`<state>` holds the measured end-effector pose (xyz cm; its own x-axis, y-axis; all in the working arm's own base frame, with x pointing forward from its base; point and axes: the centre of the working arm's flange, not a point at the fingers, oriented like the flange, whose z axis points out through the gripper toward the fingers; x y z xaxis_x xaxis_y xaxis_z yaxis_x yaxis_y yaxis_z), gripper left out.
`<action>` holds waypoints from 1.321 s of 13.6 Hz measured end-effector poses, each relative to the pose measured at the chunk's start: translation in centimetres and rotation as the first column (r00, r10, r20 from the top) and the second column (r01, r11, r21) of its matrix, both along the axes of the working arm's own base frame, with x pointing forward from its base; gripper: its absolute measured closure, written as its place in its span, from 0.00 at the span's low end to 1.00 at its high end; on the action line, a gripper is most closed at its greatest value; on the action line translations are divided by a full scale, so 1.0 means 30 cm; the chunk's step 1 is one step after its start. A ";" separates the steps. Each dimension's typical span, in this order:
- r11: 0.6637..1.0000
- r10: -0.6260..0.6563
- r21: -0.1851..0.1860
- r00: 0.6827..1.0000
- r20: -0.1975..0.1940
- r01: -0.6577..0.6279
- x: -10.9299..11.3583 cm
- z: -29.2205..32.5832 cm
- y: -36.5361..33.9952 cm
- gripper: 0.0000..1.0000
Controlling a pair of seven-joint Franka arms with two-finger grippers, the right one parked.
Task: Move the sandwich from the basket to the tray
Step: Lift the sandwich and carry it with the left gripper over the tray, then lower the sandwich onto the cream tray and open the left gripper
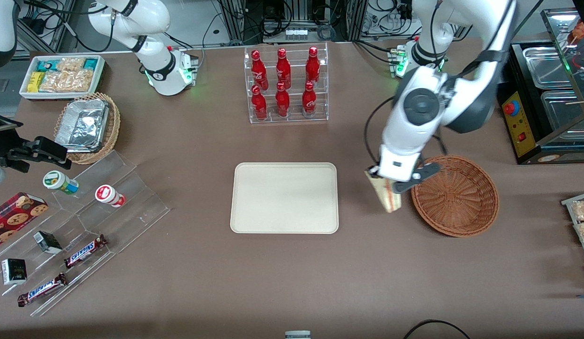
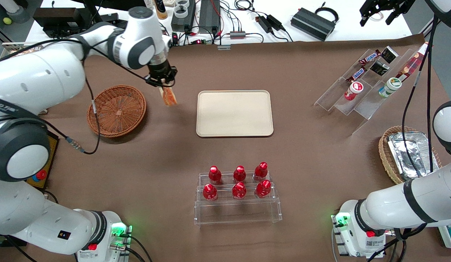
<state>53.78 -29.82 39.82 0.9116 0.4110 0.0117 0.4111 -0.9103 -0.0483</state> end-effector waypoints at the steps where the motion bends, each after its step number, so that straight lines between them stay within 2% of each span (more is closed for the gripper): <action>1: 0.999 -0.032 -0.001 0.999 -0.003 0.032 -0.002 -0.025 -0.072 0.82; 4: 0.993 -0.116 -0.007 0.993 -0.019 0.116 -0.019 -0.120 -0.273 0.82; 9: 0.974 -0.224 -0.029 0.975 -0.008 0.224 -0.109 -0.306 -0.503 0.82; 11: 0.968 -0.250 -0.033 0.968 -0.003 0.250 -0.138 -0.362 -0.549 0.81; 12: 0.965 -0.262 -0.023 0.965 -0.004 0.262 -0.145 -0.387 -0.558 0.81; 13: 0.961 -0.276 -0.012 0.961 0.001 0.276 -0.148 -0.411 -0.563 0.81; 15: 0.957 -0.289 -0.012 0.957 0.026 0.289 -0.139 -0.440 -0.569 0.81; 18: 0.956 -0.292 -0.011 0.956 0.030 0.292 -0.134 -0.468 -0.569 0.81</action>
<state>49.77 -46.88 25.77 0.9913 0.1272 0.0342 0.1281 -0.9914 -0.0258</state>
